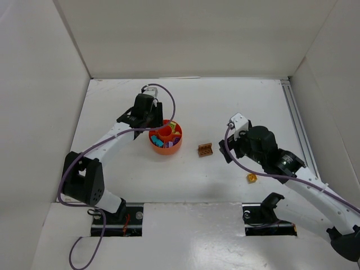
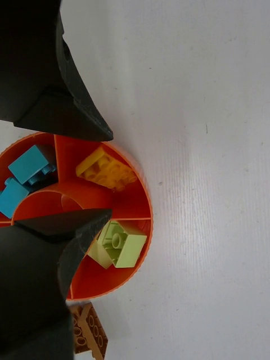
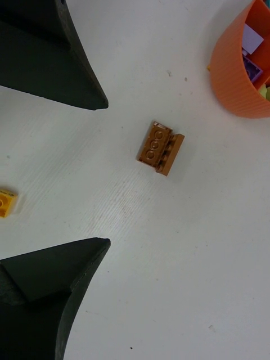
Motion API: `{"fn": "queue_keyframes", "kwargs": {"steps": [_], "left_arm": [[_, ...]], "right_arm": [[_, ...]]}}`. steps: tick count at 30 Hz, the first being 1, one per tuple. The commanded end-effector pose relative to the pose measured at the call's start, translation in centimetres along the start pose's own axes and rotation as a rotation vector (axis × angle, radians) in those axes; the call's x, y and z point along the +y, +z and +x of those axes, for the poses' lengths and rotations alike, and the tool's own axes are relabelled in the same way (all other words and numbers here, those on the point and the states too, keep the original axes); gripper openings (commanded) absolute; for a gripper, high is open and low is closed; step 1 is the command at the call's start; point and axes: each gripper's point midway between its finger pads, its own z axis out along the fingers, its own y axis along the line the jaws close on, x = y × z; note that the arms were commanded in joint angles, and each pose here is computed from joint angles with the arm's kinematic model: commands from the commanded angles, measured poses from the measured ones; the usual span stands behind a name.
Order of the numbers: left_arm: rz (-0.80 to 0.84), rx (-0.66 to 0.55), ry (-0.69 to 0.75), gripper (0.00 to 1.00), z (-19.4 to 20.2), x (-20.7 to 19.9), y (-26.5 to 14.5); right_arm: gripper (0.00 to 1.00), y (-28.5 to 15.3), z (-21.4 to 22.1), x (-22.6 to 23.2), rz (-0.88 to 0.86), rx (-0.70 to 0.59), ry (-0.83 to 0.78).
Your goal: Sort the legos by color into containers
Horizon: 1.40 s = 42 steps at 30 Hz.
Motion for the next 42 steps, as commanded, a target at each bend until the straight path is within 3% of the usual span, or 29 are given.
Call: {"fn": "queue_keyframes", "kwargs": {"steps": [1, 7, 9, 10, 12, 16, 23, 26, 31, 42], "left_arm": [[0.025, -0.045, -0.002, 0.5, -1.1, -0.5, -0.9], [0.03, -0.087, -0.017, 0.62, -2.2, -0.6, -2.6], [0.04, -0.116, -0.03, 0.84, -2.9, -0.8, -3.6], [0.049, -0.141, -0.046, 1.0, -3.4, -0.9, -4.5], [0.085, -0.158, -0.071, 1.0, -3.7, -1.5, -5.6], [0.176, -0.244, -0.119, 1.0, -3.9, -3.1, -9.2], [0.275, -0.28, -0.136, 1.0, -3.0, -4.2, -11.5], [0.271, -0.291, -0.147, 1.0, -3.2, -4.1, -11.8], [0.272, -0.293, -0.147, 1.0, -3.4, -4.1, -12.0], [0.235, -0.365, -0.141, 1.0, -5.2, -3.4, -13.5]], "right_arm": [[1.0, -0.5, -0.3, -0.4, 0.013, -0.021, 0.053], [1.0, -1.7, 3.3, -3.1, 0.185, 0.103, 0.273], [1.0, -2.5, 6.7, -4.1, 0.274, 0.237, 0.365], [1.0, -2.3, 8.6, -3.9, 0.308, 0.309, 0.456], [1.0, -3.0, 11.9, -3.8, 0.359, 0.434, 0.521], [1.0, -3.5, 17.2, -3.5, 0.484, 0.555, 0.724], [1.0, -2.7, 19.7, -4.1, 0.551, 0.579, 0.799], [0.93, -2.1, 21.4, -3.6, 0.544, 0.64, 0.807], [0.77, -1.5, 20.8, -3.7, 0.511, 0.634, 0.782], [0.54, -1.0, 21.2, -2.5, 0.429, 0.732, 0.752]]}}
